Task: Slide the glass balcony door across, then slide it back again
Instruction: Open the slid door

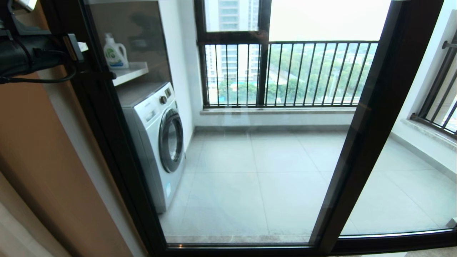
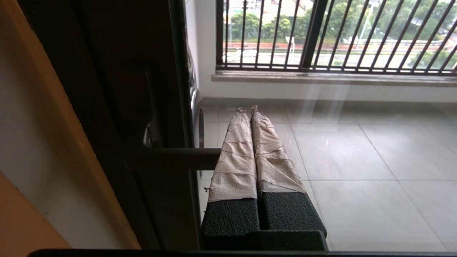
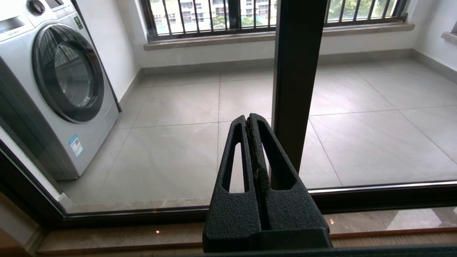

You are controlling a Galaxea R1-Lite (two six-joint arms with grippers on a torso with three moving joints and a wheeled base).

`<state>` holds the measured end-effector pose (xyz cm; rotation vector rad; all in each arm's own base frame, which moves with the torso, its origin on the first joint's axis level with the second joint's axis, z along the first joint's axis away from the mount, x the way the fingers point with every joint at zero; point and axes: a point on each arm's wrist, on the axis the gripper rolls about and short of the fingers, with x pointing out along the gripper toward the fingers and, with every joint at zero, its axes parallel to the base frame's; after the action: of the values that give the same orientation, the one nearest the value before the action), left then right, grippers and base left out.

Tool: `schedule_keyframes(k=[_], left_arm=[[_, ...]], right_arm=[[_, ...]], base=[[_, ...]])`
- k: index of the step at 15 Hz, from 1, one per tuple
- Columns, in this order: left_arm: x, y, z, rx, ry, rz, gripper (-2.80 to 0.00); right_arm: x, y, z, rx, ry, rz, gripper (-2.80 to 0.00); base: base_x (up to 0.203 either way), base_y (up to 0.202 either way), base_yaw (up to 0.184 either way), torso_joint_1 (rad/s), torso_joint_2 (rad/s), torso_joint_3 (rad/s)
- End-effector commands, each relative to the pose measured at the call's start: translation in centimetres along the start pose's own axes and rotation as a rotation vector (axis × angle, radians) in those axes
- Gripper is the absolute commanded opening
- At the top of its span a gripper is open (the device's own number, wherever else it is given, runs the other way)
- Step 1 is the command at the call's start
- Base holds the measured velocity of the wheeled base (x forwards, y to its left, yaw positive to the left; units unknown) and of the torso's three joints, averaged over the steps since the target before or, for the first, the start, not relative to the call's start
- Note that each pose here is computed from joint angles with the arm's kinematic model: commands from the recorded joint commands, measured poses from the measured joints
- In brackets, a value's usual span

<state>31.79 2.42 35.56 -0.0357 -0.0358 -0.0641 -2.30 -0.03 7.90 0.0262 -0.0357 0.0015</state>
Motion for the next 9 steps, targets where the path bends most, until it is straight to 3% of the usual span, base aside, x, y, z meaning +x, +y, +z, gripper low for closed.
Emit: schedule_keyframes(k=[1,9], left_arm=[[2.2,0.5,-1.6,-0.005,0.041,0.007,-2.8],[5.1,1.3,-3.0,-0.003,0.062,0.02,-2.8]], right_arm=[[0.1,0.0,-0.3,0.0,0.013,0.0,-2.8],[0.1,0.0,-0.3,0.0,0.014,0.0,-2.8]], base=[[0.0,0.0,0.0,0.0,0.0,0.0],[0.0,0.0,0.0,0.0,0.0,0.0]])
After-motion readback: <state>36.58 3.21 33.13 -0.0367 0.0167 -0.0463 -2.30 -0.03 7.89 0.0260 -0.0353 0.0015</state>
